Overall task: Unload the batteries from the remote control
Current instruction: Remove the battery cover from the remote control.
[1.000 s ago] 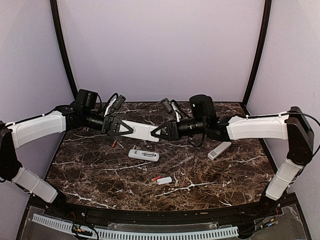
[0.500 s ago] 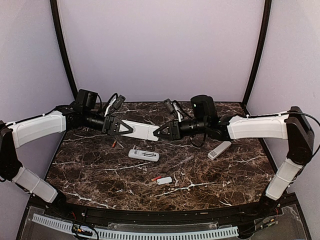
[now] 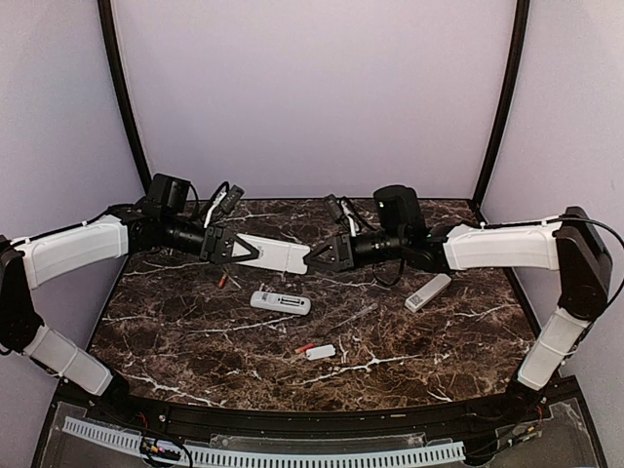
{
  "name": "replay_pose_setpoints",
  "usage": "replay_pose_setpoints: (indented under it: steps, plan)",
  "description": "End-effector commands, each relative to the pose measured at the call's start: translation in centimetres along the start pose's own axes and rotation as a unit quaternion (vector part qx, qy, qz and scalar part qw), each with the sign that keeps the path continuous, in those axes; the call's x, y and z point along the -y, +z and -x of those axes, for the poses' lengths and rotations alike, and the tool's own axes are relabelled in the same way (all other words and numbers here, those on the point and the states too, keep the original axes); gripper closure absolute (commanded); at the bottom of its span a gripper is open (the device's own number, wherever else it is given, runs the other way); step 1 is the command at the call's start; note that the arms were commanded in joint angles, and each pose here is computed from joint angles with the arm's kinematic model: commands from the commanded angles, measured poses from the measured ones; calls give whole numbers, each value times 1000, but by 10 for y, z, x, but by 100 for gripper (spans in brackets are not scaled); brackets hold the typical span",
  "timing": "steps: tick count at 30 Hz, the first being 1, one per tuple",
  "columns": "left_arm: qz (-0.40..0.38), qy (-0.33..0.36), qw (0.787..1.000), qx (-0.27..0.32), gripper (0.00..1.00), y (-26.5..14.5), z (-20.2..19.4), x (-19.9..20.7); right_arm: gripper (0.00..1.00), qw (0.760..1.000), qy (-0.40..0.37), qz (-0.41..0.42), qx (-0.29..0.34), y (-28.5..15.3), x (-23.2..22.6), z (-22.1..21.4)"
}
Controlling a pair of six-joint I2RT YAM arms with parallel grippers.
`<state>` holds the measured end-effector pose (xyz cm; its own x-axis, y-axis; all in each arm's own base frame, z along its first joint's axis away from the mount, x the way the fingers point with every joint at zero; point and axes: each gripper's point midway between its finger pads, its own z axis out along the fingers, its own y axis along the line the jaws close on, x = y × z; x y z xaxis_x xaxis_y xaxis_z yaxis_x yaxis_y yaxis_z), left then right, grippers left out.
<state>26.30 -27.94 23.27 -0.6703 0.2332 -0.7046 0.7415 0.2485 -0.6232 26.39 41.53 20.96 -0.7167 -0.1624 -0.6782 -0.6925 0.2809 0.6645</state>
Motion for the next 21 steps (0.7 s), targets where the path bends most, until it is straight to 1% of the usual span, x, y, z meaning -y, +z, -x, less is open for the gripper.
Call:
replay_pose_setpoints:
  steps: [1,4,8,10,12,13,15,18,21]
  plan:
    - [16,28,999,12,100,-8,14,9,99,997,53,-46,7,-6,36,1]
    - [35,29,999,14,100,-9,14,4,99,997,62,-50,8,-10,41,-1]
    - [35,27,999,16,100,-10,15,3,99,997,62,-46,9,-11,41,0]
    - [39,24,999,16,100,-9,15,1,98,998,54,-42,10,-11,37,1]
    - [51,18,998,16,100,-9,14,-5,93,998,39,-43,16,-13,30,4]
    - [57,15,998,16,100,-9,14,-7,88,998,32,-48,21,-13,28,6]
    - [80,7,997,19,100,-10,15,-16,74,996,23,-76,30,-15,26,10]
    - [92,1,995,26,100,-11,16,-22,54,988,24,-149,43,-14,31,15]
    - [96,-6,995,36,100,-13,18,-23,40,977,54,-201,38,-8,39,10]
